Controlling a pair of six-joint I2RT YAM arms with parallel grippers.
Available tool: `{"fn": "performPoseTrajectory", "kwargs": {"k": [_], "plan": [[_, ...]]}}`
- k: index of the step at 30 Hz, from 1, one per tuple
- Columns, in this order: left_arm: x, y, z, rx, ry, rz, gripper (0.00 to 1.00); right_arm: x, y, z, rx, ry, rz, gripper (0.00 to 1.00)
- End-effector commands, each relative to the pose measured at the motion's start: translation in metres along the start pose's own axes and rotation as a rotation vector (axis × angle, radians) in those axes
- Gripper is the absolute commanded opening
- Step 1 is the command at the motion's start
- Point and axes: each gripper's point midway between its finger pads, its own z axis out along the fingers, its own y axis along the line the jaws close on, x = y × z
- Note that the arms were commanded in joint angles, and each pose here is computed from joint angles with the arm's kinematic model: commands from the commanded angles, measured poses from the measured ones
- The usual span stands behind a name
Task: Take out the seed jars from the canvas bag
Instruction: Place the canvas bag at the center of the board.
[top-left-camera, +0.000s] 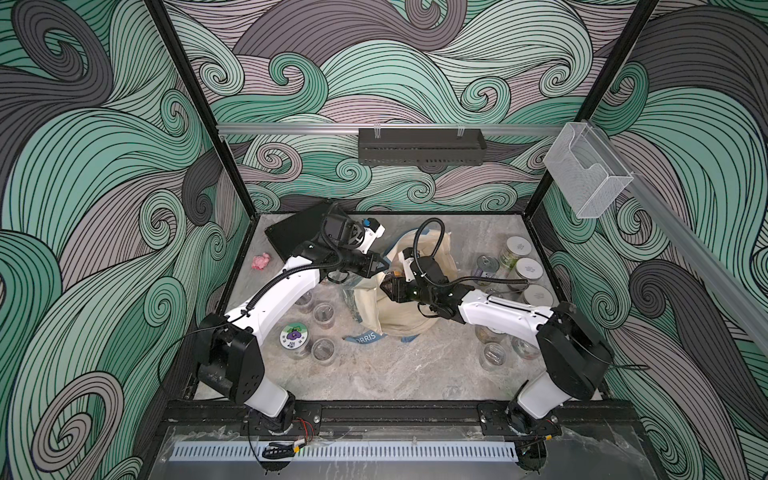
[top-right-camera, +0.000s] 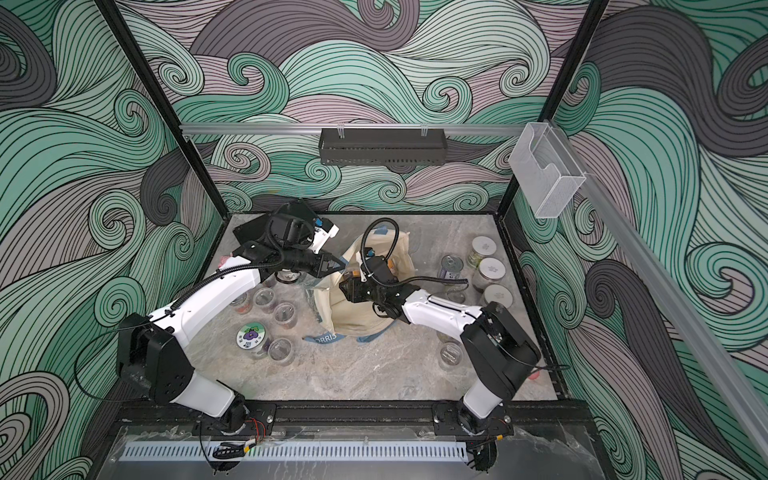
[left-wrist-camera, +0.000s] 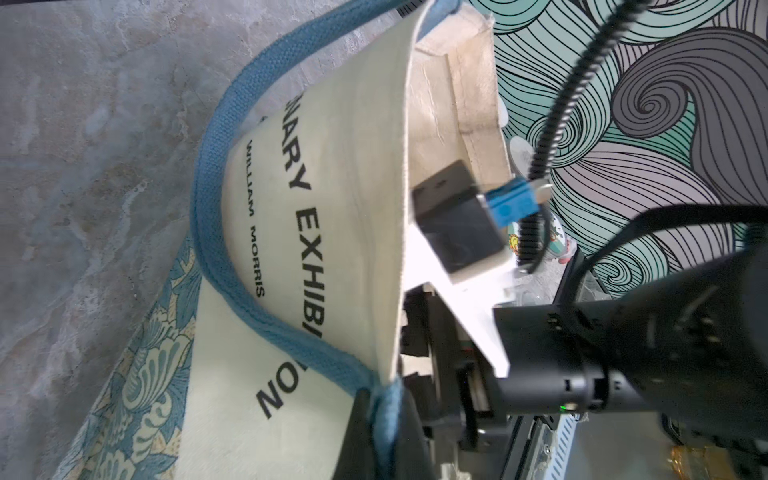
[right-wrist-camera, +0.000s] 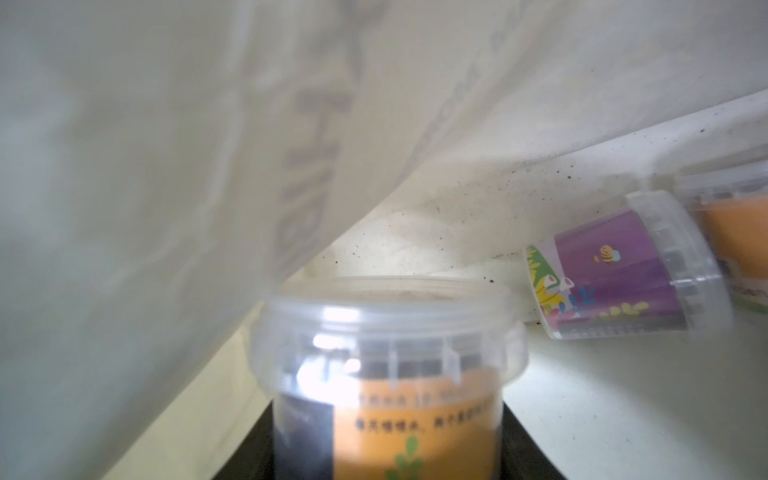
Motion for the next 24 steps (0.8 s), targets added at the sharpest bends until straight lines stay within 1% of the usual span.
{"fn": "performPoseTrajectory", "kwargs": {"k": [1,4,7,8,12,13,14,16,17,20,22,23,24], "plan": [[-0.021,0.009,-0.009,-0.049,-0.051,-0.005,0.0,-0.001,-0.003,-0.018,0.031,-0.017,-0.03,0.48],[-0.035,0.024,-0.019,-0.104,-0.099,-0.043,0.0,-0.003,-0.006,-0.035,0.047,-0.037,-0.037,0.48],[-0.045,0.042,-0.027,-0.17,-0.122,-0.087,0.01,-0.01,-0.004,-0.054,0.046,-0.074,-0.043,0.48],[-0.047,0.047,-0.029,-0.184,-0.121,-0.101,0.02,-0.013,-0.002,-0.06,0.041,-0.086,-0.047,0.48],[-0.055,0.081,-0.031,-0.27,-0.094,-0.181,0.18,-0.027,0.006,-0.084,0.02,-0.136,-0.062,0.48],[-0.057,0.09,-0.031,-0.282,-0.087,-0.208,0.22,-0.03,0.009,-0.09,0.011,-0.146,-0.066,0.48],[-0.059,0.098,-0.031,-0.291,-0.083,-0.235,0.3,-0.032,0.011,-0.095,0.005,-0.154,-0.072,0.48],[-0.065,0.102,-0.032,-0.267,-0.076,-0.276,0.51,-0.037,0.016,-0.105,-0.011,-0.172,-0.082,0.48],[-0.068,0.1,-0.034,-0.242,-0.069,-0.302,0.6,-0.038,0.018,-0.11,-0.019,-0.177,-0.09,0.48],[-0.077,0.077,-0.048,-0.174,-0.064,-0.316,0.79,-0.039,0.023,-0.121,-0.045,-0.178,-0.117,0.48],[-0.084,0.057,-0.061,-0.13,-0.099,-0.312,0.9,-0.038,0.027,-0.126,-0.065,-0.168,-0.136,0.48],[-0.086,0.048,-0.07,-0.118,-0.123,-0.309,0.97,-0.038,0.03,-0.13,-0.077,-0.164,-0.149,0.48],[-0.088,0.04,-0.078,-0.11,-0.147,-0.301,0.98,-0.036,0.032,-0.132,-0.089,-0.16,-0.161,0.48]]}}
